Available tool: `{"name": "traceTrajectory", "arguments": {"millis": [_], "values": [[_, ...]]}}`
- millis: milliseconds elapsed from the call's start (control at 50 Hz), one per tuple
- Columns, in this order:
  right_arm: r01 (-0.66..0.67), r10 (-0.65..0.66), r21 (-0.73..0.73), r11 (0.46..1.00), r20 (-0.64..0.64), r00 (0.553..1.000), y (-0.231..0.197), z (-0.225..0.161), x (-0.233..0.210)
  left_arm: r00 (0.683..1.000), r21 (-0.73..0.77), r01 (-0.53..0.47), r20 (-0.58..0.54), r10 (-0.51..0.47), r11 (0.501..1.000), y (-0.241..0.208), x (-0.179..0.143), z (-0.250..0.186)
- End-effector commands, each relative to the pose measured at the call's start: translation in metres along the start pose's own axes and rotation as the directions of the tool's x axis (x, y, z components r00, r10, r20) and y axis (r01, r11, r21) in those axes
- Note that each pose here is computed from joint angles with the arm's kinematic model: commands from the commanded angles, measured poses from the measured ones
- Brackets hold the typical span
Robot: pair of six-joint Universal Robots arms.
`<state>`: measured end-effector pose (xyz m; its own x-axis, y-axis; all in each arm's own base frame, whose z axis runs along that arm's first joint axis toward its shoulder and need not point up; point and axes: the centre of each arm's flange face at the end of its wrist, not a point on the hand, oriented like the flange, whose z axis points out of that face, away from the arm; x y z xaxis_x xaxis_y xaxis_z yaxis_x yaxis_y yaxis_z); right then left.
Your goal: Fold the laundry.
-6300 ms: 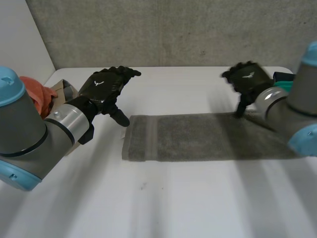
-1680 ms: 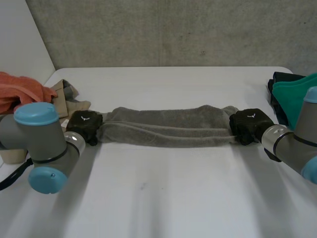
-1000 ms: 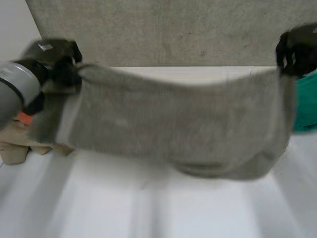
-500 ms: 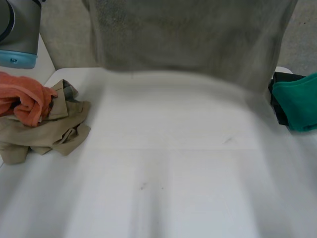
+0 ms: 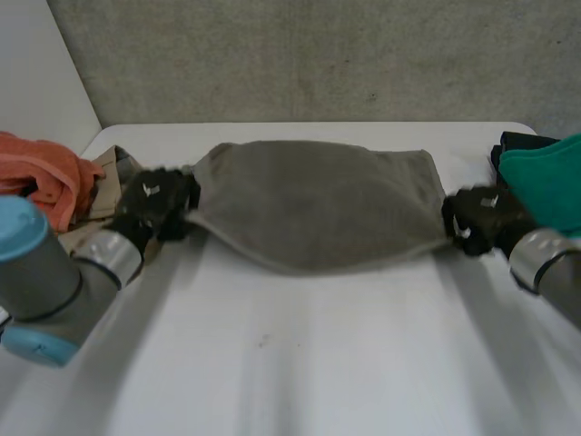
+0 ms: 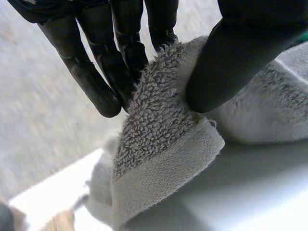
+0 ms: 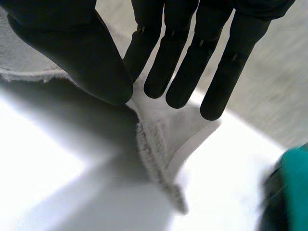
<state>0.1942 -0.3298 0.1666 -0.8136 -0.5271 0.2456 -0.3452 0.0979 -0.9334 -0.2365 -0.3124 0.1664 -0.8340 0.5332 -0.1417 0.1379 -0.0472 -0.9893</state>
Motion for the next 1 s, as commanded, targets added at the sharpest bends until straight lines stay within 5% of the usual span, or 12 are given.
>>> {"name": "traceTrajectory", "arguments": {"millis": [20,320,520,840,1000], "values": [[0.032,-0.029,-0.083,0.996,0.046,0.999,0.034,0.006,-0.009,0.999,-0.096,-0.034,0.013,0.035,0.995,0.029,-0.009,-0.009],[-0.064,0.058,-0.124,0.99,-0.05,0.997,0.028,0.008,0.021,0.999,-0.102,-0.012,0.043,0.016,0.995,0.015,-0.02,-0.012],[-0.264,0.248,-0.17,0.949,-0.112,0.962,0.04,0.013,0.033,0.998,-0.092,-0.007,0.069,0.014,0.996,0.012,-0.027,-0.006],[-0.317,0.31,-0.167,0.934,-0.071,0.948,0.048,0.04,0.012,0.995,-0.179,0.052,0.091,-0.036,0.982,0.013,-0.028,-0.012],[-0.185,0.172,-0.161,0.969,-0.095,0.981,0.029,0.025,0.018,0.995,-0.276,0.017,0.1,0.011,0.961,0.019,-0.032,-0.023]]}}
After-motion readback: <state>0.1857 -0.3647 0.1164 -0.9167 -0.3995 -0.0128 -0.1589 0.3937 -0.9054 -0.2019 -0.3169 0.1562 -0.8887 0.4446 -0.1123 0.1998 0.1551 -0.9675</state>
